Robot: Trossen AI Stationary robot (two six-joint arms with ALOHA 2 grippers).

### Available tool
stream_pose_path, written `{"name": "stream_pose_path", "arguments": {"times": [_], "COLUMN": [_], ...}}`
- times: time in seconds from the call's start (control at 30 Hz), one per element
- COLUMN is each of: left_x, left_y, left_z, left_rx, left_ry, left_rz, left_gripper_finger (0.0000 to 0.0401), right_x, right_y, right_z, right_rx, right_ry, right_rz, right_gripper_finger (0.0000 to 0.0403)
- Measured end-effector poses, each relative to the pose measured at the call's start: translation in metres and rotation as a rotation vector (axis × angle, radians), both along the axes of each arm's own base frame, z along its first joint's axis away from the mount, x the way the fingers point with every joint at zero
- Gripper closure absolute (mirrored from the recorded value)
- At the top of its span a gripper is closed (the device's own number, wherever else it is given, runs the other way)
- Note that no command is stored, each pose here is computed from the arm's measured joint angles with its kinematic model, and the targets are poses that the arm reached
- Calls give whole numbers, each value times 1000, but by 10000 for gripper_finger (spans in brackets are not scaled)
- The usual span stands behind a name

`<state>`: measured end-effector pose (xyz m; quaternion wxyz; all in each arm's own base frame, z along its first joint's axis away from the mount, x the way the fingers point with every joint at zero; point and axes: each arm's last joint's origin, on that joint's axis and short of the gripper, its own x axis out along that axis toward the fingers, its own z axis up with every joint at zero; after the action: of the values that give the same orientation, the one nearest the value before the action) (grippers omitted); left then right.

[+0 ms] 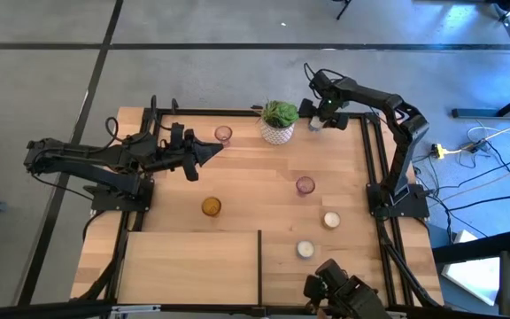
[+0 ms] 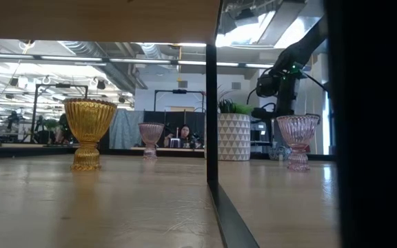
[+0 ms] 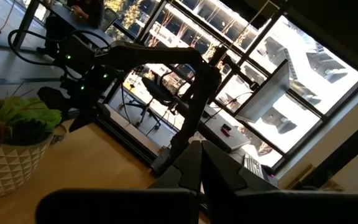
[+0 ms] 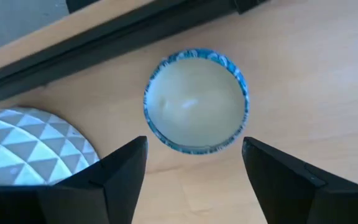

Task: Pick & Place candle stick holders
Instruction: Put the top blue scented candle on the shelf

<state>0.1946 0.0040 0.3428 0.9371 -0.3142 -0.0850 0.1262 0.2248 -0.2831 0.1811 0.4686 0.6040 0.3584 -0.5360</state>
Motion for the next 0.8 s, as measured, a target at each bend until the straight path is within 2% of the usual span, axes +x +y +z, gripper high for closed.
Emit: {"name": "stream_pose_path", "arguments": {"times": [0.53,0.67,0.8], "left_x": [0,0,0], "left_y": [-1,-1,-1], "left_z": [0,0,0], "left_rx": [2,2,2], "left_ry": [0,0,0], "left_rz": [-32,-34,-34], "left_gripper_finger": [397,397,397], "right_x": [4,4,4], "right_y": [0,0,0], "right_z": [1,1,1], "right_rx": [4,2,-5], "right_ry": [-48,-48,-39], "right_rz": [17,17,15], "right_gripper_finger": [132,114,78]}}
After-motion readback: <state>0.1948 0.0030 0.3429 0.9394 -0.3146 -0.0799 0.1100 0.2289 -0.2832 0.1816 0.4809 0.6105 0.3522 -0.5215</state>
